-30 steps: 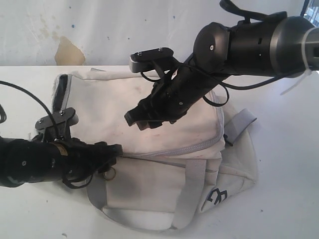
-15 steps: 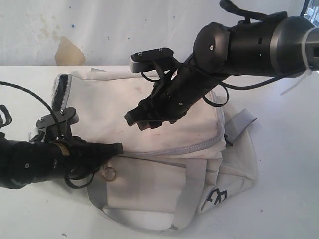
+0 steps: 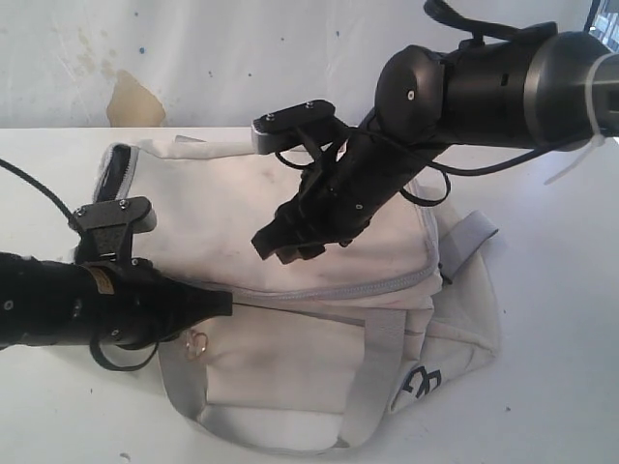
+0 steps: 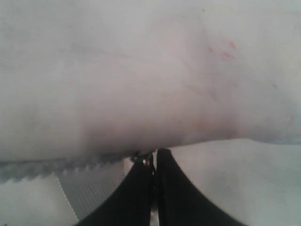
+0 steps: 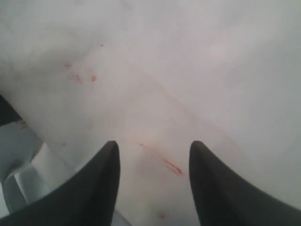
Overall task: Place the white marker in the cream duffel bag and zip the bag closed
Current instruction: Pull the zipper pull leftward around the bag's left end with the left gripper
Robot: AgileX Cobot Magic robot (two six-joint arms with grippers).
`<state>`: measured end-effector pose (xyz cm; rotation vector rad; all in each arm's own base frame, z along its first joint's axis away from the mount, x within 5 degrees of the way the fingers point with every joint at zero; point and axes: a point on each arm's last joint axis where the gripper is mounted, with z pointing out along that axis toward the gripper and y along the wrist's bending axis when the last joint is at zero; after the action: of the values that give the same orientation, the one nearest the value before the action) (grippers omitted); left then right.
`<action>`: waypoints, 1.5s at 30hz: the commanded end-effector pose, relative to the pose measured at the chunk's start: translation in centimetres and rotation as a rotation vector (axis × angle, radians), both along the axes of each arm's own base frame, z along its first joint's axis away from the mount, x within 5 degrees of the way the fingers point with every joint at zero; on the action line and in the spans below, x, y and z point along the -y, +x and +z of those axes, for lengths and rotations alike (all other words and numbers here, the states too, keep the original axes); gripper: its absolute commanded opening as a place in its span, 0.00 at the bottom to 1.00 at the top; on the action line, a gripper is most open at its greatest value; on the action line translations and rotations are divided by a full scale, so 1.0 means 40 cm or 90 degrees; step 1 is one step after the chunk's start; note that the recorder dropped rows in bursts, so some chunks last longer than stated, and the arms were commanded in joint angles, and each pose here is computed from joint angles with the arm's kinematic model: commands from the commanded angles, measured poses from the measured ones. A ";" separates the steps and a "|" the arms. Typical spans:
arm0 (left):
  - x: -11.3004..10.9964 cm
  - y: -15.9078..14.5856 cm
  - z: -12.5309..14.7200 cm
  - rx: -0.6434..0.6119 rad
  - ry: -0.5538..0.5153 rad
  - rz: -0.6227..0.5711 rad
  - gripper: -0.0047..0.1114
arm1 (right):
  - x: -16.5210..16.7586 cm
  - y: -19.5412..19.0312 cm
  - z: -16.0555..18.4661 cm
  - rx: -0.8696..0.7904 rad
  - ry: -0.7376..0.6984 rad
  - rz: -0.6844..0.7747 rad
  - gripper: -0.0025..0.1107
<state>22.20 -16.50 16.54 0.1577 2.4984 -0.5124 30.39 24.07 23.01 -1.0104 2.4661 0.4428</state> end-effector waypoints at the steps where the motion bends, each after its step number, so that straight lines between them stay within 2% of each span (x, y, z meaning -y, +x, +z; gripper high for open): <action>1: -0.002 -0.011 0.033 0.020 0.002 -0.027 0.04 | 0.008 0.001 0.007 0.048 -0.033 0.090 0.41; 7: -0.004 -0.014 0.043 0.023 -0.002 -0.028 0.04 | 0.008 0.000 0.007 0.080 -0.055 0.158 0.41; 10: -0.004 -0.011 0.051 0.052 0.005 -0.044 0.04 | 0.007 -0.008 0.004 0.063 -0.061 0.169 0.41; 11: -0.005 -0.012 0.063 0.060 -0.008 -0.035 0.04 | 0.010 -0.018 0.000 0.050 -0.076 0.206 0.41; 13: -0.009 -0.014 0.075 0.033 -0.023 -0.015 0.04 | 0.010 -0.027 -0.003 0.041 -0.082 0.246 0.41; 15: -0.015 -0.013 0.083 0.000 -0.008 -0.020 0.04 | 0.010 -0.028 -0.003 0.042 -0.083 0.253 0.41; 18: -0.033 0.000 0.096 -0.036 0.006 -0.010 0.04 | -0.003 -0.024 0.002 0.059 -0.045 0.249 0.54; 20: -0.031 0.002 0.109 -0.053 0.024 -0.035 0.04 | -0.017 -0.024 0.008 0.081 -0.024 0.255 0.61; 21: -0.028 0.003 0.115 -0.057 0.032 -0.048 0.04 | -0.021 -0.023 0.010 0.087 -0.016 0.250 0.62; 26: -0.019 0.010 0.141 -0.027 0.075 -0.133 0.04 | -0.082 -0.048 -0.010 0.116 -0.004 0.280 0.62; 30: -0.021 0.010 0.141 -0.027 0.089 -0.145 0.04 | -0.097 -0.057 -0.020 0.114 -0.006 0.290 0.62; 32: -0.022 0.010 0.141 -0.027 0.092 -0.145 0.04 | -0.098 -0.054 -0.018 0.124 -0.003 0.285 0.57; 35: -0.022 0.010 0.140 -0.029 0.093 -0.146 0.04 | -0.096 -0.052 -0.019 0.133 -0.015 0.291 0.42; 38: -0.028 0.011 0.141 -0.033 0.092 -0.141 0.04 | -0.088 -0.053 -0.024 0.134 -0.044 0.314 0.15; 40: -0.034 0.013 0.143 -0.035 0.093 -0.136 0.04 | -0.083 -0.053 -0.027 0.131 -0.060 0.320 0.05; 45: -0.070 0.015 0.152 -0.070 0.080 -0.092 0.04 | -0.065 -0.050 -0.034 0.104 -0.087 0.311 0.02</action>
<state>22.80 -14.48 21.98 0.4402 2.6180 -0.4197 28.23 27.42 21.91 -1.6082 2.0803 0.3619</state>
